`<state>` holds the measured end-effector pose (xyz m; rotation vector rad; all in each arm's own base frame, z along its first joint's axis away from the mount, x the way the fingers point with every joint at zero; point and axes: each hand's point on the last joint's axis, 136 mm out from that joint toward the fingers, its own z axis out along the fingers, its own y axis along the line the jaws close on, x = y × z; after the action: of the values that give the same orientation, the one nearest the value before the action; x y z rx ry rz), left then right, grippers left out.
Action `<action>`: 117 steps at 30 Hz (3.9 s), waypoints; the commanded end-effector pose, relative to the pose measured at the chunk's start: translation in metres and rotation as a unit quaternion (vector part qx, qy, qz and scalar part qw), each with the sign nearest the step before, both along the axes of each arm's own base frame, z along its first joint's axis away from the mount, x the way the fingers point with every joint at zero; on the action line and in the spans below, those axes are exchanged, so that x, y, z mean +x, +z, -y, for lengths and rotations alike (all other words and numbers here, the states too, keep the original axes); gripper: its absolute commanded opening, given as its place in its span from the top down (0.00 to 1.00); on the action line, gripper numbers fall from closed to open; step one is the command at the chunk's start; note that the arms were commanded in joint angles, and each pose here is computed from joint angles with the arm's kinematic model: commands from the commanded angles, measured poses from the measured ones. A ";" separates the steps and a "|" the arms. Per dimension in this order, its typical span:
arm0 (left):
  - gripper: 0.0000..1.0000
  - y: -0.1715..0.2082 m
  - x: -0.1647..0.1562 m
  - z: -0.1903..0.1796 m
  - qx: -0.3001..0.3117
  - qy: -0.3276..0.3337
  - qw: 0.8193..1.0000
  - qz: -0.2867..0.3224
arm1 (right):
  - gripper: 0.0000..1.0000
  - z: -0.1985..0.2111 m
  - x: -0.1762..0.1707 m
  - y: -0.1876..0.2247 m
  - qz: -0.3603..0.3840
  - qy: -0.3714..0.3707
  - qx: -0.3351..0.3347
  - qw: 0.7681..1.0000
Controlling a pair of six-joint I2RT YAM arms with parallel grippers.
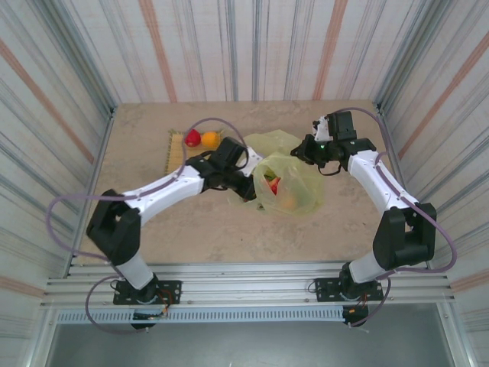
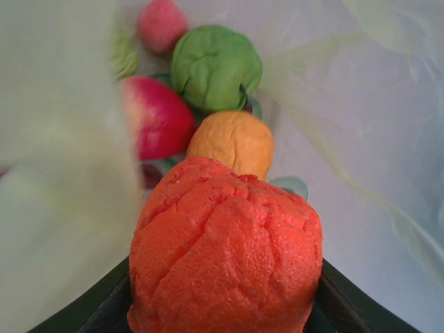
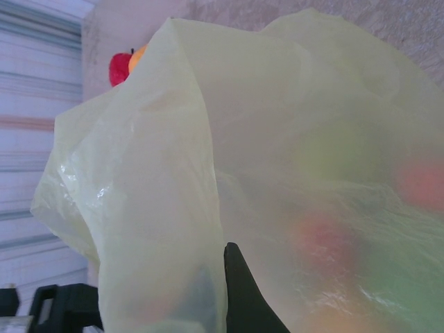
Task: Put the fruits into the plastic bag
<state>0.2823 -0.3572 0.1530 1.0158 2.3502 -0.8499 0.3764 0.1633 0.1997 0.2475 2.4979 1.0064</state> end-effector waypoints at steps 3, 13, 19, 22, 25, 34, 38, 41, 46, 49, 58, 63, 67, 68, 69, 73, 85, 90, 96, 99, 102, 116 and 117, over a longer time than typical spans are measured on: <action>0.44 0.000 0.005 0.052 -0.038 -0.037 0.999 0.004 | 1.00 0.005 -0.006 0.008 0.005 -0.010 -0.005 1.000; 0.36 -0.016 0.006 0.092 -0.069 -0.028 0.997 -0.012 | 1.00 0.016 -0.009 0.005 0.002 -0.021 -0.004 1.000; 0.26 -0.005 0.007 0.087 -0.074 -0.023 0.997 0.009 | 1.00 0.017 -0.009 0.003 -0.001 -0.023 -0.004 1.000; 0.22 0.002 0.005 0.084 -0.078 -0.028 0.996 0.015 | 1.00 0.017 -0.009 0.001 -0.003 -0.022 -0.003 1.000; 0.22 0.008 0.002 0.079 -0.082 -0.028 0.996 0.019 | 1.00 0.017 -0.008 0.001 -0.002 -0.022 -0.003 1.000; 0.23 0.026 -0.006 0.042 -0.091 -0.011 0.995 0.026 | 1.00 0.018 -0.007 0.001 -0.002 -0.024 -0.004 1.000; 0.23 0.031 -0.010 0.017 -0.085 0.000 0.996 0.028 | 1.00 0.019 -0.007 -0.001 -0.005 -0.024 -0.005 1.000; 0.24 0.035 -0.010 -0.003 -0.083 0.012 0.996 0.034 | 1.00 0.019 -0.007 -0.001 -0.004 -0.025 -0.006 1.000; 0.24 0.047 -0.010 -0.030 -0.095 0.031 0.994 0.038 | 1.00 0.017 -0.006 -0.002 -0.006 -0.023 -0.003 1.000; 0.24 0.062 -0.012 -0.040 -0.112 0.031 0.992 0.049 | 1.00 0.016 -0.005 -0.002 -0.006 -0.023 -0.003 1.000; 0.23 0.108 0.000 -0.086 -0.147 0.083 0.981 0.092 | 1.00 0.016 -0.004 0.000 -0.003 -0.022 -0.002 1.000; 0.20 0.116 0.040 -0.151 -0.129 0.241 0.956 0.104 | 1.00 0.015 -0.003 -0.001 -0.004 -0.021 -0.002 1.000; 0.16 0.098 0.079 -0.226 -0.114 0.411 0.900 0.085 | 1.00 0.013 -0.001 -0.003 -0.006 -0.020 0.001 1.000; 0.15 0.092 0.087 -0.238 -0.123 0.434 0.890 0.069 | 1.00 0.013 0.000 -0.003 -0.007 -0.018 0.003 1.000; 0.14 0.086 0.095 -0.247 -0.130 0.448 0.883 0.052 | 1.00 0.011 0.000 -0.003 -0.008 -0.016 0.004 1.000; 0.12 0.066 0.121 -0.263 -0.102 0.467 0.878 0.029 | 1.00 0.010 0.001 -0.002 -0.006 -0.013 0.002 1.000; 0.03 0.009 0.187 -0.279 -0.037 0.478 0.878 -0.005 | 1.00 0.008 0.002 -0.007 -0.012 -0.011 0.004 1.000; 0.04 -0.012 0.211 -0.279 -0.028 0.476 0.878 -0.031 | 1.00 0.008 0.001 -0.006 -0.011 -0.011 0.005 1.000; 0.07 -0.032 0.240 -0.272 -0.029 0.466 0.882 -0.059 | 1.00 0.008 0.001 -0.008 -0.014 -0.010 0.005 1.000; 0.10 -0.041 0.252 -0.271 -0.025 0.465 0.882 -0.066 | 1.00 0.008 0.001 -0.008 -0.013 -0.010 0.004 1.000; 0.13 -0.052 0.263 -0.273 -0.014 0.467 0.881 -0.069 | 1.00 0.009 0.000 -0.007 -0.013 -0.011 0.003 1.000; 0.19 -0.081 0.288 -0.275 0.010 0.458 0.885 -0.084 | 1.00 0.010 -0.002 -0.010 -0.016 -0.012 0.001 1.000; 0.20 -0.082 0.289 -0.274 0.009 0.457 0.885 -0.086 | 1.00 0.010 -0.001 -0.009 -0.015 -0.012 0.001 1.000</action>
<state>0.5696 -0.0853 0.0724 -0.2582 2.5355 -0.5223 0.3756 0.1521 0.1891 0.2937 2.5127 0.9940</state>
